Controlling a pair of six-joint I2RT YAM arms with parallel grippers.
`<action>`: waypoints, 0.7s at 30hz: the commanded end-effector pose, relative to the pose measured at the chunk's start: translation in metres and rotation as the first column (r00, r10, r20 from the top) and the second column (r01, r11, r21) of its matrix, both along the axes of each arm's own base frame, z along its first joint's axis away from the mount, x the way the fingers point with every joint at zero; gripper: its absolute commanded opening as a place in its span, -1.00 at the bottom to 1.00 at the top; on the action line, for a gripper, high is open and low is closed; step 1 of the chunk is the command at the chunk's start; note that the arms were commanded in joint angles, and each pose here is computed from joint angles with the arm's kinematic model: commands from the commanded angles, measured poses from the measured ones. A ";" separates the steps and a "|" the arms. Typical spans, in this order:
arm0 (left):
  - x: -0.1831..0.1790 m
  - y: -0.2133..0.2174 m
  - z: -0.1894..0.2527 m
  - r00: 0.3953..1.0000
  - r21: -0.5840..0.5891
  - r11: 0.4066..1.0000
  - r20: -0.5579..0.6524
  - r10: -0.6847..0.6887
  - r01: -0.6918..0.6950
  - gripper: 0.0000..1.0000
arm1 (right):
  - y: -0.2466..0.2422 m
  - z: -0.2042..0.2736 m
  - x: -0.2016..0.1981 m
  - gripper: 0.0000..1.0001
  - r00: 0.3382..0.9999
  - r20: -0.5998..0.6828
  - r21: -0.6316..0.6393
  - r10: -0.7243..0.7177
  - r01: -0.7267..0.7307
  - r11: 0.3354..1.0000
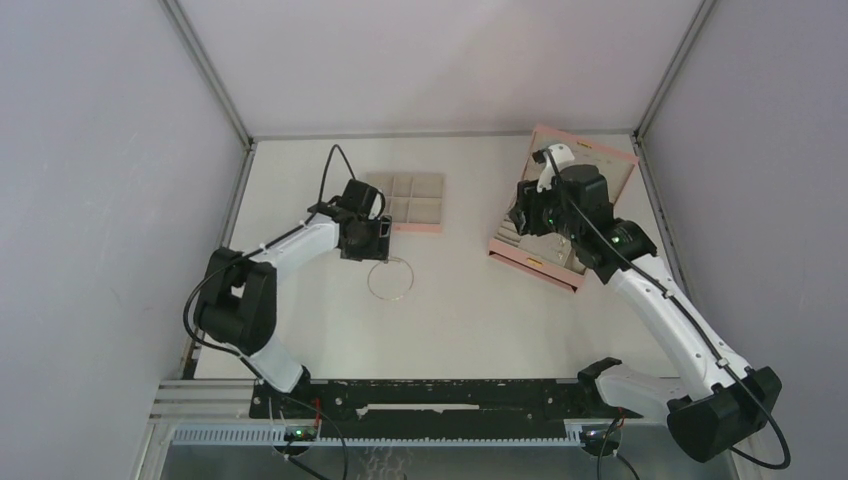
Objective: Organize the mixed jewelry
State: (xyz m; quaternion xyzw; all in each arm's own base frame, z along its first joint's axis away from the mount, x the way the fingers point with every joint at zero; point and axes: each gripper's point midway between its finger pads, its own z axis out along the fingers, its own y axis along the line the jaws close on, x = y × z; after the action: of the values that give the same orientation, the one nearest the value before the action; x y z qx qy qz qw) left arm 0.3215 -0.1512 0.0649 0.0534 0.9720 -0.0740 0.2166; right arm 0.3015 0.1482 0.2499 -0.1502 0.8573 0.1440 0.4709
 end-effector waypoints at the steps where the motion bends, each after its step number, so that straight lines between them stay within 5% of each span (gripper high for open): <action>1: 0.012 -0.007 0.001 0.997 0.025 0.999 0.060 -0.041 0.040 0.36 | -0.008 0.026 0.010 0.11 0.991 0.062 0.100 -0.122 0.115 0.988; 7: 0.029 -0.017 -0.006 0.991 0.066 0.991 0.052 -0.123 0.120 0.35 | -0.012 0.023 0.008 0.11 0.989 0.065 0.091 -0.136 0.130 0.987; 21: 0.052 -0.036 -0.019 0.983 0.064 0.981 0.014 -0.183 0.181 -0.12 | -0.021 0.012 0.009 0.10 0.985 0.019 0.073 -0.170 0.169 0.983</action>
State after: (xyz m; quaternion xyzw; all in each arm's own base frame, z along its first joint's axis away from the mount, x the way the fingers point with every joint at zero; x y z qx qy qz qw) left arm 0.3677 -0.1810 0.0400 0.1323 0.9668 -0.0573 0.2111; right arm 0.3073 0.1320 0.2562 -0.0845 0.8581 0.1321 0.4889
